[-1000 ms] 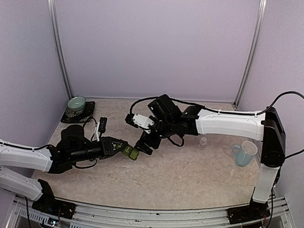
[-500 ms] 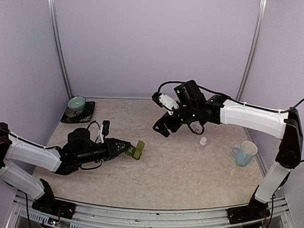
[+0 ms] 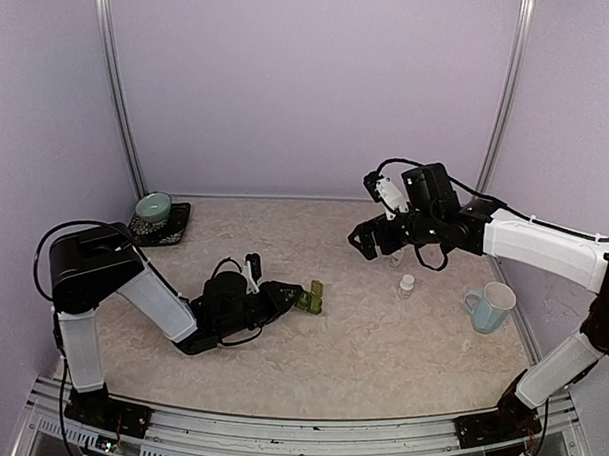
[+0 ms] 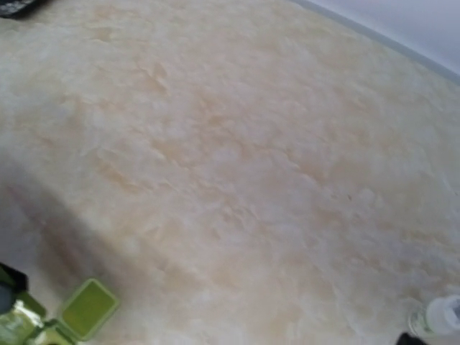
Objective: Sort the pills into containers
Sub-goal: Place the pill container at the center of the board.
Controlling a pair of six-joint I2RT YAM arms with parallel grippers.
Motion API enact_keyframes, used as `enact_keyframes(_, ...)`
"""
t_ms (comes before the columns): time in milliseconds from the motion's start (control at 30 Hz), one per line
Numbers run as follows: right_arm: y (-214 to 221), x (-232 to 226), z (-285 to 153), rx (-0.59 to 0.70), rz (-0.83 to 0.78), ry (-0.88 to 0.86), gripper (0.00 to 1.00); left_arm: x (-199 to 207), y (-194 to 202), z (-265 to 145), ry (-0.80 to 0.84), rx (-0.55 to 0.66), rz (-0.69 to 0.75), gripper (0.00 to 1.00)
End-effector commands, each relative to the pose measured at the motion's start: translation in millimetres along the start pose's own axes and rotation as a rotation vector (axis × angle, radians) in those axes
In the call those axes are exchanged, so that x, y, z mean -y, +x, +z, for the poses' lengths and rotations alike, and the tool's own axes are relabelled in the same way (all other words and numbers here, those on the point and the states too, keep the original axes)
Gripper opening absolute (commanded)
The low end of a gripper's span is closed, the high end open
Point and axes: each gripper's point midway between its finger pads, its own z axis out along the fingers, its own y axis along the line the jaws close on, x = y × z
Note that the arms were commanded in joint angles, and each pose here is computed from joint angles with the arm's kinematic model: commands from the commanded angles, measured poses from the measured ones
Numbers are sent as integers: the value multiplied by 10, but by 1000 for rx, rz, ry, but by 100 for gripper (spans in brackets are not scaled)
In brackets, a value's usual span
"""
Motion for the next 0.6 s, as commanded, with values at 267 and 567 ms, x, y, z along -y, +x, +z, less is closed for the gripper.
enact_keyframes(267,41,409,-134,45,125,89,100,-21,-155,343,-123,259,-57,21)
enact_keyframes(567,50,429,-141,55,134,84,100,-231,-103,300,-199,256,-37,25)
